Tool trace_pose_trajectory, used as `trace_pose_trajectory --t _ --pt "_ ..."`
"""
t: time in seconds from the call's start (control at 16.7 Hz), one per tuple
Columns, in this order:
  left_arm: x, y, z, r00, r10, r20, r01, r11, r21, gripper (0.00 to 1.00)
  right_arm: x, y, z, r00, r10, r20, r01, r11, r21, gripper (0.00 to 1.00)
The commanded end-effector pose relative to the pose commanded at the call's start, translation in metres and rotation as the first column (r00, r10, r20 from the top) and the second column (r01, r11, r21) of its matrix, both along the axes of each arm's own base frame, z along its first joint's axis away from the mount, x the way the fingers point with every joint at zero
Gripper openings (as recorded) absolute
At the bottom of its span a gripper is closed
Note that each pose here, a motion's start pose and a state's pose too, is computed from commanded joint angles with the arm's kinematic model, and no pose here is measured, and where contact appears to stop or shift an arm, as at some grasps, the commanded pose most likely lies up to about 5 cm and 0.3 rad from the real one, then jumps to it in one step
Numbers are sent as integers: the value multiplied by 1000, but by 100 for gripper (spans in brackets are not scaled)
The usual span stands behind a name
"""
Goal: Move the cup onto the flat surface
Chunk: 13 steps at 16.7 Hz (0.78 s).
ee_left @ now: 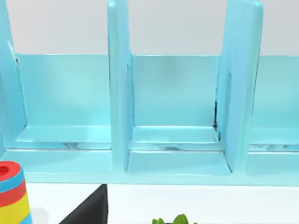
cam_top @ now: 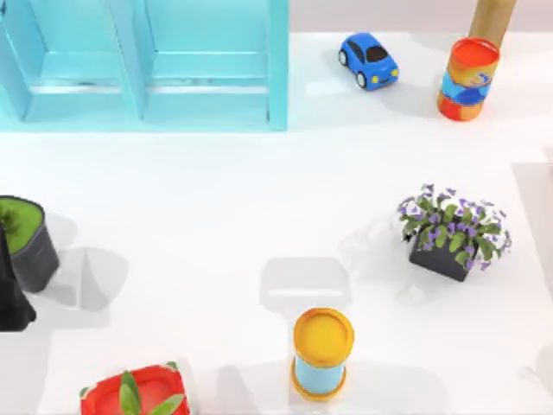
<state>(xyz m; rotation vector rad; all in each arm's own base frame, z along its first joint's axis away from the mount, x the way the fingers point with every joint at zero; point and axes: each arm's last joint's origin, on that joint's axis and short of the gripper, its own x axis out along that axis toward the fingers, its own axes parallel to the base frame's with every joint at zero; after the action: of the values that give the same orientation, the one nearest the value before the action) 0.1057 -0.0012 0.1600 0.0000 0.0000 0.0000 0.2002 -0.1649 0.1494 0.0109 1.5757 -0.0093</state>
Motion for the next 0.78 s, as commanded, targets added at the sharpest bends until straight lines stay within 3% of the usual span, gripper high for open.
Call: trace_pose_trajectory --t 0.48,0.78 --pt "0 0 0 1000 0 0 0 1000 0 100 0 0 1 1000 -2 3 2 1000 -2 0" --pt "0 0 0 1000 0 0 0 1000 0 100 9 24 33 999 -19 35 19 1000 -10 0"
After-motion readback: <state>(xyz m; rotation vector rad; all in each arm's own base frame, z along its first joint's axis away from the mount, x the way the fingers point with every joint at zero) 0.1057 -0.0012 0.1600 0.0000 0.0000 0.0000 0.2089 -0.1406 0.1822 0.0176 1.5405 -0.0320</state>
